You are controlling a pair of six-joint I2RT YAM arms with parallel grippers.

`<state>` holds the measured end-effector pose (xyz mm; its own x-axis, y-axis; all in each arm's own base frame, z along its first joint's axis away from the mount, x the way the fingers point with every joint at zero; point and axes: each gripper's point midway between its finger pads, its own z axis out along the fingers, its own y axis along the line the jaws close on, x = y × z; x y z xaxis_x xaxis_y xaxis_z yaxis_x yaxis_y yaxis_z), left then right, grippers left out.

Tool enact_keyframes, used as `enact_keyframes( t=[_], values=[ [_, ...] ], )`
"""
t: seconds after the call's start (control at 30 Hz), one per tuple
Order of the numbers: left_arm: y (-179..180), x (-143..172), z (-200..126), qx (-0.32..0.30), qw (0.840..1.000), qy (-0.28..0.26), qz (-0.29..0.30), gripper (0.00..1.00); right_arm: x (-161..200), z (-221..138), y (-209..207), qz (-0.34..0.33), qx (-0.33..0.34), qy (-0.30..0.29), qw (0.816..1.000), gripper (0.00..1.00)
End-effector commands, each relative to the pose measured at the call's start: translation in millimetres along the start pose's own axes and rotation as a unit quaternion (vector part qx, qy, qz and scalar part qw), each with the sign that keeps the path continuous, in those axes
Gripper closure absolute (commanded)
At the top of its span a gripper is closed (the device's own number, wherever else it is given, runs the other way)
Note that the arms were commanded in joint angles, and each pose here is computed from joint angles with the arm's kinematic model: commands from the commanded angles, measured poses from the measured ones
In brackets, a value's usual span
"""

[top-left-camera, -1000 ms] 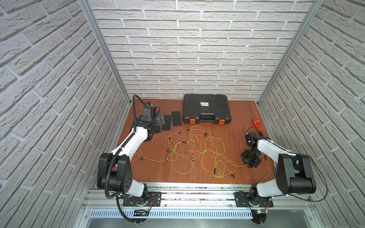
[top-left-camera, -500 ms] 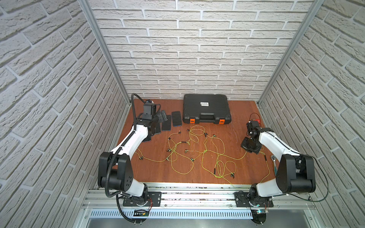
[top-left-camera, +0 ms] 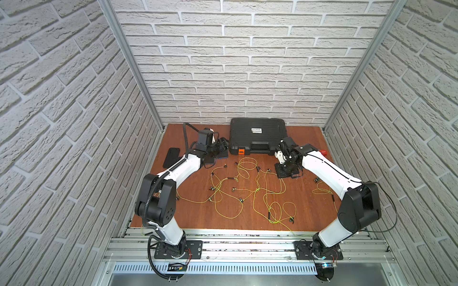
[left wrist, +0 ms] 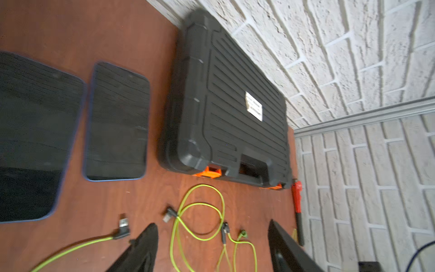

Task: Plug wired earphones into phones
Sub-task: Pick up the wired earphone from the center of the board.

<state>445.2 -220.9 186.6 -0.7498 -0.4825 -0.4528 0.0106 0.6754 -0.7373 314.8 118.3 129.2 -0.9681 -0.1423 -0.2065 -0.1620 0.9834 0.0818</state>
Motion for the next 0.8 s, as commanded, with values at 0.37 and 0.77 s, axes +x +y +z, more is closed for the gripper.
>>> enact_keyframes(
  t=[0.37,0.77],
  values=[
    [-57,84,42,0.154,0.972,0.076,-0.163,0.46,-36,-13,63,-0.116,-0.093,-0.136,0.979,0.94],
    [-76,119,46,0.165,0.97,0.119,-0.13,0.51,-55,1,78,-0.093,-0.083,-0.131,0.983,0.94]
  ],
)
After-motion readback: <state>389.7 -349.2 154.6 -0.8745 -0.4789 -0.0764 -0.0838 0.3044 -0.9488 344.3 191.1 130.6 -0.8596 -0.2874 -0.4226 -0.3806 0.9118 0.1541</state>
